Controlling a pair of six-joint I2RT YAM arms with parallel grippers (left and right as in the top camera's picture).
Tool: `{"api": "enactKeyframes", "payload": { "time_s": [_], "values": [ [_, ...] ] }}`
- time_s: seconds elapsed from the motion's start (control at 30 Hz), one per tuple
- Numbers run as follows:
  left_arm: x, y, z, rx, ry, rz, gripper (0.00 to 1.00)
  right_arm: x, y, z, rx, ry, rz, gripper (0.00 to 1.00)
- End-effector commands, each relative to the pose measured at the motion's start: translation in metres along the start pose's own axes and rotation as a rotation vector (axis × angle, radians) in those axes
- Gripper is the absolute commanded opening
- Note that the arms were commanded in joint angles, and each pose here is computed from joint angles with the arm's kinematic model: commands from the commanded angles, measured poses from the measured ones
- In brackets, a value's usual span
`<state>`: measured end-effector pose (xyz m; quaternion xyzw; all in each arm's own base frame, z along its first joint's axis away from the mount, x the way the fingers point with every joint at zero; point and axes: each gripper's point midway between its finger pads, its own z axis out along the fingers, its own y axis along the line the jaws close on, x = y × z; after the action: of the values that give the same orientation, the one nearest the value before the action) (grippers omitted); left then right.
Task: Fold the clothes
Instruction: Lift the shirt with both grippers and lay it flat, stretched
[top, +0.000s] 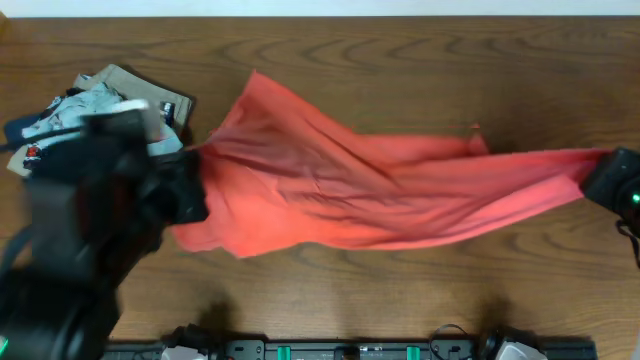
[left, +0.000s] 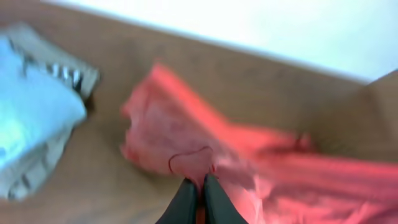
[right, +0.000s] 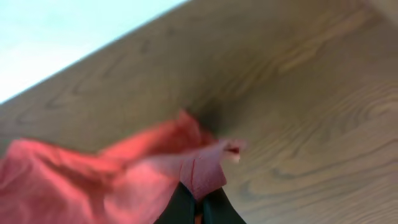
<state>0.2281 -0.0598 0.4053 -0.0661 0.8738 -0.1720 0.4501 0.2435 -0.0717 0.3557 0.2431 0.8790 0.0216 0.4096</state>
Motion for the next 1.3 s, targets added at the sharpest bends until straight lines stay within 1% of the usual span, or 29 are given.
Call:
{"api": "enactKeyframes", "payload": {
  "time_s": [0.0,0.07,0.17,0.3,0.43,0.63,0.7,0.83,0.9,0.97,1.0,1.07,1.1,1.17,1.2,1.27],
  "values": [
    [-0.028,-0.011,-0.042,0.039,-0.144,0.024,0.06,-0.023,-0.003,-0.034,0.041,-0.117,-0.023,0.01],
    [-0.038,-0.017,-0.058,0.059,-0.193,0.027,0.06,-0.033,-0.002,-0.049,0.049,-0.168,-0.025,0.01],
    [-0.044,-0.018,-0.064,0.058,-0.221,0.027,0.06,-0.043,0.002,-0.063,0.037,-0.215,-0.027,0.01],
    [-0.037,-0.012,-0.049,0.026,-0.159,0.02,0.06,-0.043,0.002,-0.063,0.037,-0.213,-0.017,0.01],
    [-0.025,-0.005,-0.018,-0.026,-0.032,0.013,0.06,-0.037,-0.001,-0.047,0.048,-0.141,-0.013,0.01],
    [-0.004,0.009,0.049,-0.119,0.201,0.011,0.06,-0.02,0.002,0.001,0.027,0.068,-0.051,0.01],
    [-0.001,0.013,0.077,-0.139,0.266,0.045,0.06,-0.016,-0.001,0.023,0.038,0.141,-0.051,0.01],
    [-0.007,0.015,0.131,-0.149,0.302,0.067,0.06,-0.019,0.006,0.063,-0.005,0.218,-0.038,0.01],
    [-0.02,0.013,0.162,-0.141,0.265,0.072,0.06,-0.035,0.019,0.086,-0.074,0.19,-0.038,0.01],
    [-0.045,0.015,0.19,-0.151,0.17,0.077,0.06,-0.062,0.03,0.105,-0.132,0.107,-0.012,0.01],
    [-0.059,0.016,0.2,-0.159,0.112,0.079,0.06,-0.077,0.035,0.111,-0.154,0.054,0.005,0.01],
    [-0.099,0.015,0.215,-0.153,-0.048,0.076,0.06,-0.119,0.045,0.115,-0.2,-0.103,0.043,0.01],
    [-0.125,0.012,0.216,-0.135,-0.147,0.072,0.06,-0.145,0.052,0.109,-0.232,-0.211,0.045,0.01],
    [-0.165,0.005,0.206,-0.096,-0.304,0.06,0.06,-0.182,0.062,0.094,-0.276,-0.372,0.022,0.01],
    [-0.189,0.001,0.195,-0.072,-0.396,0.043,0.06,-0.202,0.068,0.081,-0.304,-0.463,0.016,0.01],
    [-0.226,-0.007,0.167,-0.027,-0.536,-0.004,0.06,-0.233,0.073,0.053,-0.343,-0.598,0.028,0.01]
  ]
}}
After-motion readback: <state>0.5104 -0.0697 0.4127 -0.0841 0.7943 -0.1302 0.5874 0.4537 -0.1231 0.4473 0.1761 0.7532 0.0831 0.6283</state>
